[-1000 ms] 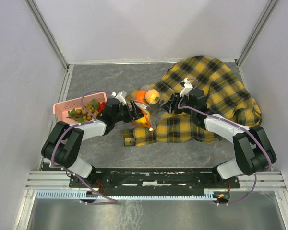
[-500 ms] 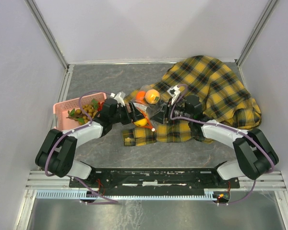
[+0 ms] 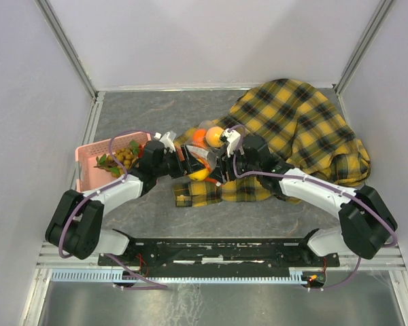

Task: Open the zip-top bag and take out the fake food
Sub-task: Pick up the fake fruit from the zipper food storage bag, then place the fake fruit in the bin, then pick up the fake fruit from the zipper food storage bag.

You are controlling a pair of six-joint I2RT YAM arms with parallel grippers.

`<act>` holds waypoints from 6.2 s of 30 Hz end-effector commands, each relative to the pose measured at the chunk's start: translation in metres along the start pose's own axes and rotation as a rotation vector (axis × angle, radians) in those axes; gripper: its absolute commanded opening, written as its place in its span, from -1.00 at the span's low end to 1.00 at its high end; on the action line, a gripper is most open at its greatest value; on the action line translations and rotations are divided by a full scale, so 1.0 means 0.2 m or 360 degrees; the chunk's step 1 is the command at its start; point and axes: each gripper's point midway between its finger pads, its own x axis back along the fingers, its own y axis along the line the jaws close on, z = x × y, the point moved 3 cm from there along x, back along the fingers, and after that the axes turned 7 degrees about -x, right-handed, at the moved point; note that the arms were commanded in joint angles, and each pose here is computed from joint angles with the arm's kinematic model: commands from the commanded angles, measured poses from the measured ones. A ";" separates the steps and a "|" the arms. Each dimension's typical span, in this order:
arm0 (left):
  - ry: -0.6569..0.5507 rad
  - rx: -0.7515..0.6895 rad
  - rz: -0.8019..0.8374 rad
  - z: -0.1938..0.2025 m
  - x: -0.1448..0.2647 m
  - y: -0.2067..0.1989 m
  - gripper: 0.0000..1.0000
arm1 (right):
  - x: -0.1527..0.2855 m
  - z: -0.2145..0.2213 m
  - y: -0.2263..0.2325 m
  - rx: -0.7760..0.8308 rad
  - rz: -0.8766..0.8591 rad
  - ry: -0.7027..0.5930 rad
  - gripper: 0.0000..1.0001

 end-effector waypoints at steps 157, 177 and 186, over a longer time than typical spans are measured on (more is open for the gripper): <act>-0.0351 0.0155 0.0301 -0.16 0.44 -0.11 -0.08 | 0.14 -0.37 -0.04 -0.0164 0.0142 -0.0340 -0.59; -0.0239 0.0163 0.0223 -0.05 0.21 -0.04 -0.25 | 0.02 -0.72 -0.48 -0.0677 0.0132 -0.0577 -0.43; -0.0263 0.0187 0.0255 -0.07 0.15 -0.04 -0.25 | -0.19 -0.78 -0.69 -0.0737 0.0194 -0.0441 -0.42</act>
